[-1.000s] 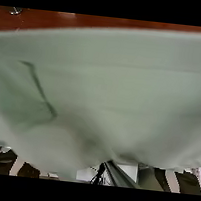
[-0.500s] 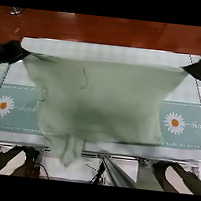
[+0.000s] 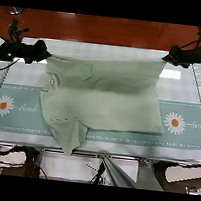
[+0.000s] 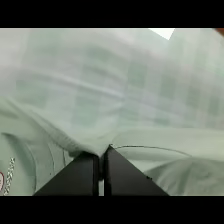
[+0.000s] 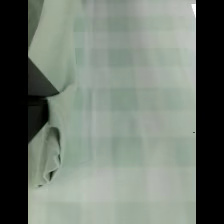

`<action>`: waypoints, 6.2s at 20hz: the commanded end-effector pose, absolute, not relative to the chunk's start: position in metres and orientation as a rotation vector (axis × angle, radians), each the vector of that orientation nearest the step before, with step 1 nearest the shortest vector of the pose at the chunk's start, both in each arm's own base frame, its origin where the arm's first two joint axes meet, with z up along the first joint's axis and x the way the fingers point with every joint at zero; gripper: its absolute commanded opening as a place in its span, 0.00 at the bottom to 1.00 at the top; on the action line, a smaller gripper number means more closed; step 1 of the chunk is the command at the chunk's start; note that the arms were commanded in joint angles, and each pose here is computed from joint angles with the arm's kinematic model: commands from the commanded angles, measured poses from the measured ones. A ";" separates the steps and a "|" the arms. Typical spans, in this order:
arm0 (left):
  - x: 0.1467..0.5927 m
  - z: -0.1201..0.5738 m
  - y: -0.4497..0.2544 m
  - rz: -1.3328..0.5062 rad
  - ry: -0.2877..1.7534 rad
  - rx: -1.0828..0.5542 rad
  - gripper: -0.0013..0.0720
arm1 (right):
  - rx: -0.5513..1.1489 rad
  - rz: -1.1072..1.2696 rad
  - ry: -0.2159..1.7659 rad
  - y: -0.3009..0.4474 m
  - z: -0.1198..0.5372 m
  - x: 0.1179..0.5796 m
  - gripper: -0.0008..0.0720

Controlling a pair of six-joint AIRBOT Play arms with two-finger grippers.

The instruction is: Fold the shirts.

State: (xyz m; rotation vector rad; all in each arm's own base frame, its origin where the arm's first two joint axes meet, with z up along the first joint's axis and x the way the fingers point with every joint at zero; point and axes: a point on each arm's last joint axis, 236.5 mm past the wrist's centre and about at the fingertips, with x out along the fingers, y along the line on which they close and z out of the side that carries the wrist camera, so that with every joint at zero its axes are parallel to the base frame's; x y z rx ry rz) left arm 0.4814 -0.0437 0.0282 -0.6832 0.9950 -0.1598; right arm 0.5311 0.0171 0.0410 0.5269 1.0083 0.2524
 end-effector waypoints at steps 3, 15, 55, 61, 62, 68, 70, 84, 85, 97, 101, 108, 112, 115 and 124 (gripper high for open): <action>0.457 0.004 -0.058 -0.253 1.151 -0.662 0.05 | 0.556 0.281 1.131 0.020 0.014 0.522 0.05; 0.329 -0.084 -0.057 -0.243 1.630 -0.575 0.48 | 0.542 0.287 1.518 0.023 -0.072 0.418 0.26; 0.153 -0.122 -0.115 -0.209 1.601 -0.799 0.97 | 0.954 0.127 1.122 0.027 -0.030 0.306 0.87; 0.168 -0.114 -0.111 -0.225 1.556 -0.795 0.05 | 0.883 -0.175 1.398 -0.044 -0.073 0.224 0.87; 0.170 -0.112 -0.112 -0.227 1.549 -0.802 0.05 | 0.840 -0.206 1.494 -0.047 -0.081 0.200 0.87; 0.172 -0.111 -0.114 -0.229 1.543 -0.815 0.05 | 0.902 -0.164 1.512 -0.030 -0.085 0.195 0.87; 0.172 -0.111 -0.114 -0.229 1.543 -0.815 0.05 | 0.924 -0.127 1.536 -0.021 -0.086 0.195 0.87; 0.215 -0.077 -0.106 -0.288 1.428 -0.757 0.05 | 0.828 0.147 1.441 0.041 -0.076 0.268 0.05; 0.222 -0.068 -0.105 -0.306 1.412 -0.746 0.05 | 0.803 0.165 1.431 0.039 -0.068 0.274 0.05; 0.355 -0.017 -0.072 -0.260 1.317 -0.724 0.05 | 0.813 0.246 1.226 0.013 0.002 0.394 0.04; 0.403 -0.022 -0.063 -0.236 1.331 -0.765 0.05 | 0.849 0.258 1.227 0.009 -0.010 0.418 0.05; 0.471 -0.028 -0.068 -0.285 1.324 -0.782 0.05 | 0.956 0.303 1.159 0.006 -0.024 0.469 0.05; 0.494 -0.033 -0.065 -0.285 1.310 -0.787 0.05 | 0.956 0.308 1.163 0.011 -0.036 0.484 0.05; 0.482 -0.051 -0.072 -0.303 1.391 -0.798 0.26 | 0.935 0.298 1.177 0.025 -0.055 0.491 0.13; 0.389 -0.005 0.091 0.027 1.447 -0.632 0.98 | 0.887 0.194 1.314 -0.066 -0.052 0.428 0.87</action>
